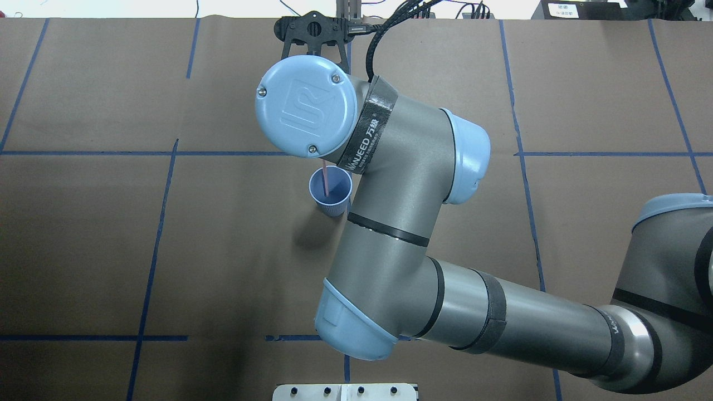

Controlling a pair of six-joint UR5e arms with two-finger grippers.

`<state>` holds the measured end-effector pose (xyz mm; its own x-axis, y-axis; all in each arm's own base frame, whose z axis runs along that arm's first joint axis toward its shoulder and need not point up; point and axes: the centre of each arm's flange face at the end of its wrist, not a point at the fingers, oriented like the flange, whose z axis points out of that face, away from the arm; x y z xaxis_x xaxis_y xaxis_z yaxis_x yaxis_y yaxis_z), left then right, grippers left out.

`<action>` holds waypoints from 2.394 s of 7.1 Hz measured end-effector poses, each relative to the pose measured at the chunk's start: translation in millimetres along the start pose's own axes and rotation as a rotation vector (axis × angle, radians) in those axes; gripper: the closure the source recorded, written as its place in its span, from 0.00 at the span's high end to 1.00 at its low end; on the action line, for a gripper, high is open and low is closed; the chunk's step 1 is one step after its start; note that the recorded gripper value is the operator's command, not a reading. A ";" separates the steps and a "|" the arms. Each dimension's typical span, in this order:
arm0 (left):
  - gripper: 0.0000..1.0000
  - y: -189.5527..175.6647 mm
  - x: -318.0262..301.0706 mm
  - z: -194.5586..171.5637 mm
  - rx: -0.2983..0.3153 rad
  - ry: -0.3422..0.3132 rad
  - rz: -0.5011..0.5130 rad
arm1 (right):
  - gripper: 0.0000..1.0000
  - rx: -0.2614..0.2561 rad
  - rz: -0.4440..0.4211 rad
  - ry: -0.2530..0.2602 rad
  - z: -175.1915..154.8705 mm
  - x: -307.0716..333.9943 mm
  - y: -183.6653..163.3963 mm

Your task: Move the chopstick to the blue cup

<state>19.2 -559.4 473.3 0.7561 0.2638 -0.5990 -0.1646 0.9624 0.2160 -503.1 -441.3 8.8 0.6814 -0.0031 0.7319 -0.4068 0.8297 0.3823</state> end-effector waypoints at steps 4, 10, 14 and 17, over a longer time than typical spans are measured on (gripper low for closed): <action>1.00 -1.7 -0.7 0.6 -0.002 0.000 -0.007 | 0.99 -0.053 0.006 0.049 -19.8 33.7 -21.7; 1.00 12.6 -42.6 25.7 -0.057 0.006 -0.051 | 0.99 -0.389 -0.166 0.058 -43.9 413.9 -112.2; 1.00 42.9 -83.0 39.0 -0.088 0.011 -0.048 | 1.00 -0.442 -0.203 -0.005 17.4 705.5 -44.5; 1.00 71.9 -98.8 55.4 -0.121 0.024 -0.088 | 1.00 -0.459 -0.162 -0.011 48.4 778.7 -12.2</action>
<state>-32.3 -519.9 590.8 0.7559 0.1782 -0.6300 -0.1750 0.9822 0.0680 3.0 -480.8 601.3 0.7064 -0.1563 0.6903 0.0160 0.9786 0.2052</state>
